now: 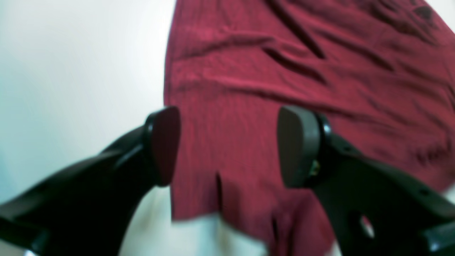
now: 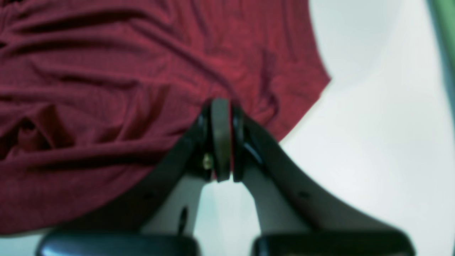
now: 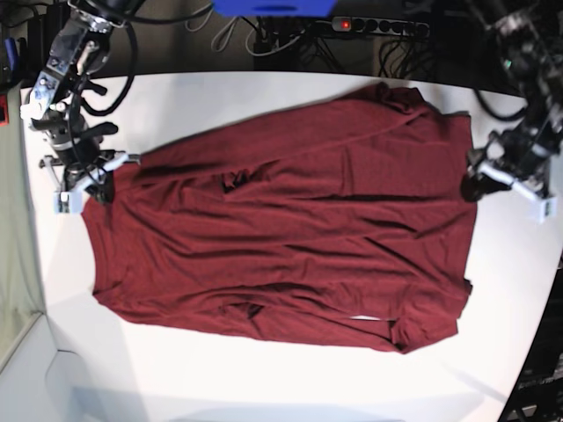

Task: Layout the t-shirt on the table in an organized manner, then fold the t-shirt properly
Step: 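Release the shirt with the left gripper and move it along the shirt side, then grasp the sleeve cuff with the left gripper and pull it outward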

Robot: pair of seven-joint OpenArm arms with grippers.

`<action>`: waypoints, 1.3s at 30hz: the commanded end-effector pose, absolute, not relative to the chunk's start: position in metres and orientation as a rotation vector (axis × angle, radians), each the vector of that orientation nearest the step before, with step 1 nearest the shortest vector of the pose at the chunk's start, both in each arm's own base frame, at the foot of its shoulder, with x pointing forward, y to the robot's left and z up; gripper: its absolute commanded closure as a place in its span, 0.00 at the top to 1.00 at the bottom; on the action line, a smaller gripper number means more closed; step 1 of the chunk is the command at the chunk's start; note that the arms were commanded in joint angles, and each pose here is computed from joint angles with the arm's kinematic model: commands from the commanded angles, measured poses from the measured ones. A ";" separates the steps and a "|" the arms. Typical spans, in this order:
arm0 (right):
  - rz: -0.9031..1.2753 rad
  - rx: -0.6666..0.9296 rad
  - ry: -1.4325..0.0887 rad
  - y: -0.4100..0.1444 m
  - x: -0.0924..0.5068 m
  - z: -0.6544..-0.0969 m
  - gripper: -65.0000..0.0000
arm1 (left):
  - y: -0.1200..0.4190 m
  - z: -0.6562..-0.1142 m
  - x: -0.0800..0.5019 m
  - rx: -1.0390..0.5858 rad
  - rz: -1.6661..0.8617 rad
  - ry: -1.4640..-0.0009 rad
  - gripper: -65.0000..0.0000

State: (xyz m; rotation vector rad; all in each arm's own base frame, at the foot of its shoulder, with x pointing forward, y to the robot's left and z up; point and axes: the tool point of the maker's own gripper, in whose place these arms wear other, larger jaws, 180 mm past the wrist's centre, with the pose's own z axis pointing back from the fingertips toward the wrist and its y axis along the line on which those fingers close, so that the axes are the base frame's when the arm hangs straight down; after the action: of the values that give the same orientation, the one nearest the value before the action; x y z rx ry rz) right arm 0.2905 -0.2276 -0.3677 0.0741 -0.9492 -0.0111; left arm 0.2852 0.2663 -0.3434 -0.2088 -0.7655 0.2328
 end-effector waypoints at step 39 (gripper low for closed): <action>0.002 0.066 -0.979 -0.242 0.304 -0.362 0.00 | 0.271 -0.318 0.414 -0.005 0.117 -1.016 0.24</action>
State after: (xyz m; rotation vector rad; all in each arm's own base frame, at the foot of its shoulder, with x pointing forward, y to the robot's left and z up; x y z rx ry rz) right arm 0.2954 -0.2393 -0.3770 0.0701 -0.9240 -0.0127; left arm 0.4120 0.2665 -0.3250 -0.0203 -1.0048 0.1221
